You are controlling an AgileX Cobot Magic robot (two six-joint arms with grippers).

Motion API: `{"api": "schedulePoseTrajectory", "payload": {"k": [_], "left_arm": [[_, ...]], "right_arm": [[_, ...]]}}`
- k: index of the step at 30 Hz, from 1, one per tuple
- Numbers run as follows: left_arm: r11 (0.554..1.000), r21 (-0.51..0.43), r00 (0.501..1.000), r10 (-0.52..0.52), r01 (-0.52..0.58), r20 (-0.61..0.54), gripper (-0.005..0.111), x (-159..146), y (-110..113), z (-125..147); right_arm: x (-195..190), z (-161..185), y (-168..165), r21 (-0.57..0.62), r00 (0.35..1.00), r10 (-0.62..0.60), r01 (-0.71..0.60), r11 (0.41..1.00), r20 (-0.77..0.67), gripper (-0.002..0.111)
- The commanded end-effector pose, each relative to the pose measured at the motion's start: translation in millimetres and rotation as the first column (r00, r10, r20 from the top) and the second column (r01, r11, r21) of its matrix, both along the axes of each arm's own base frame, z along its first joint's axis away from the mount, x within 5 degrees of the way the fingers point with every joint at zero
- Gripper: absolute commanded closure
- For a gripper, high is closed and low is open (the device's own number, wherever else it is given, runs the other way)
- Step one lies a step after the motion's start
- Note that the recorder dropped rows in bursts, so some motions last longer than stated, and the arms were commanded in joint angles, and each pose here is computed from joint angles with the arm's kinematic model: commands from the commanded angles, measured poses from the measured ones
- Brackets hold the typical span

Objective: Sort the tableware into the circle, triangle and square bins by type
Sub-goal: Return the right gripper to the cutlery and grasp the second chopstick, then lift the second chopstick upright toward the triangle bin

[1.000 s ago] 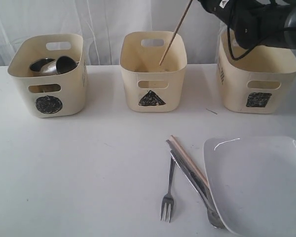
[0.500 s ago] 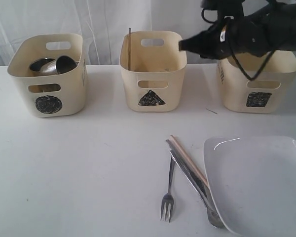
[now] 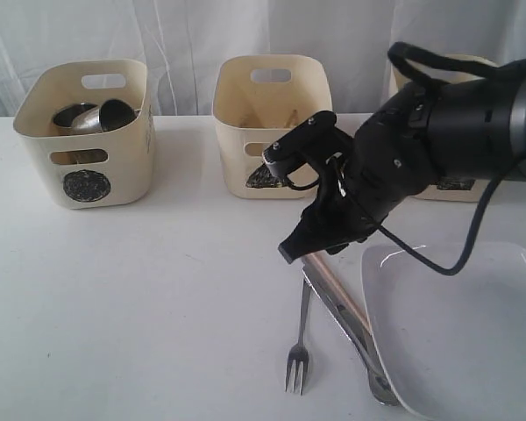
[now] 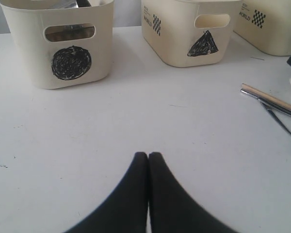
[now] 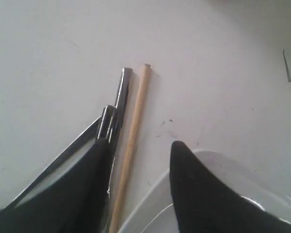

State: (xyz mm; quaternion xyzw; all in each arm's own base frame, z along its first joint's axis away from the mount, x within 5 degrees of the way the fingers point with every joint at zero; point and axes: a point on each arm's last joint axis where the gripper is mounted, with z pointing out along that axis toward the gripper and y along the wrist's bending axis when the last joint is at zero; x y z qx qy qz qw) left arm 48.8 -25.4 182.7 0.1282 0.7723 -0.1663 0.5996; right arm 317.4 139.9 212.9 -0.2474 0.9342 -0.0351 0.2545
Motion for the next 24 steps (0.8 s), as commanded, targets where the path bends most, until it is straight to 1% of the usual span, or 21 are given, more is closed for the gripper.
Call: {"api": "schedulePoseTrajectory", "payload": {"k": [1, 7, 11, 24], "left_arm": [[1.000, -0.001, 1.000, 0.000, 0.000, -0.007, 0.107, -0.2, 0.0, -2.4], [1.000, -0.001, 1.000, 0.000, 0.000, -0.007, 0.107, -0.2, 0.0, -2.4], [1.000, -0.001, 1.000, 0.000, 0.000, -0.007, 0.107, -0.2, 0.0, -2.4], [1.000, -0.001, 1.000, 0.000, 0.000, -0.007, 0.107, -0.2, 0.0, -2.4]], "right_arm": [[6.6, -18.2, 0.8, -0.040, 1.000, 0.003, -0.004, 0.999, -0.013, 0.069], [13.4, -43.9, 2.5, -0.082, 0.998, 0.024, -0.029, 0.996, -0.054, 0.069], [18.1, -55.4, 0.4, -0.077, 0.998, 0.011, -0.016, 0.997, -0.064, 0.069], [22.8, -78.3, -2.9, -0.091, 0.994, 0.000, -0.010, 0.996, -0.108, 0.069]]}}
